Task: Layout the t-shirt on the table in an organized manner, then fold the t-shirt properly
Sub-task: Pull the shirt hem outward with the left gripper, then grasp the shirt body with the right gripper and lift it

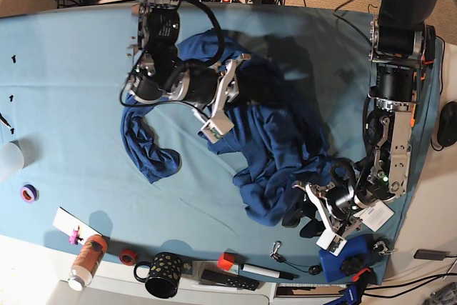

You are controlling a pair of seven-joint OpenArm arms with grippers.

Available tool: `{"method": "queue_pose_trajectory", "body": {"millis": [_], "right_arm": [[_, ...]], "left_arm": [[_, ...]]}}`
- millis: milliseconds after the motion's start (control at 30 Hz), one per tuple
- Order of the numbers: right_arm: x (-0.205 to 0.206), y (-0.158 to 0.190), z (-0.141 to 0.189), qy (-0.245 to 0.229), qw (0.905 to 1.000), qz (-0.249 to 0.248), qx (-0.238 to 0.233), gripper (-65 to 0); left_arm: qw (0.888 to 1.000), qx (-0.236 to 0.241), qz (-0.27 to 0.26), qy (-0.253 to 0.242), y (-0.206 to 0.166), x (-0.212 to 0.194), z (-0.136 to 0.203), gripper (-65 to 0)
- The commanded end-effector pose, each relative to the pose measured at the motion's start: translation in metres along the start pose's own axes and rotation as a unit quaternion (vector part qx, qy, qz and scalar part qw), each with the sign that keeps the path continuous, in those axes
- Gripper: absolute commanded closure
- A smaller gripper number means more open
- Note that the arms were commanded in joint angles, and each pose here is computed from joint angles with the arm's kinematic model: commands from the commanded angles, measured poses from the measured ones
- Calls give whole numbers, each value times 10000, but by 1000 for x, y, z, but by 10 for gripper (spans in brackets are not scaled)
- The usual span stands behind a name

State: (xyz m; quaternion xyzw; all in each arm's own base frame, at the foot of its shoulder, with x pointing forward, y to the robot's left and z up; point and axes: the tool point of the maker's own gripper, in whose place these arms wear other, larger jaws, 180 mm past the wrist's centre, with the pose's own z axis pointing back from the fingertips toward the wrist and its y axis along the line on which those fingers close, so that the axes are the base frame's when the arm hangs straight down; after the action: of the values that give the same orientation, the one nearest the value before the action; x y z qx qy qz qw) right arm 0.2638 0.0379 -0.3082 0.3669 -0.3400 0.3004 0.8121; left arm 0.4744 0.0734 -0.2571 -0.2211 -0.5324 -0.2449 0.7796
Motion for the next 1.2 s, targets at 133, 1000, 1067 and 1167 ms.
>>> {"method": "queue_pose_trajectory", "body": {"millis": [133,1000,1067,1167], "right_arm": [[29,-5,17,-281,9969,519,-513,-19],[-65,-50,80,1267,9728,434,-1892,-264],[-62,-47,78,1165,9758,421,-1803,-264],[-54,-28,68,875,9868,336,-1323,-264]], "left_arm": [[9999,-26,114,-44,0,-5,6,-298],[9766,182,1959,-870,34,-50,74,-298],[9747,116,2062,-851,29,-57,75,-298],[9730,18,2148,-850,22,-65,76,-298]]}}
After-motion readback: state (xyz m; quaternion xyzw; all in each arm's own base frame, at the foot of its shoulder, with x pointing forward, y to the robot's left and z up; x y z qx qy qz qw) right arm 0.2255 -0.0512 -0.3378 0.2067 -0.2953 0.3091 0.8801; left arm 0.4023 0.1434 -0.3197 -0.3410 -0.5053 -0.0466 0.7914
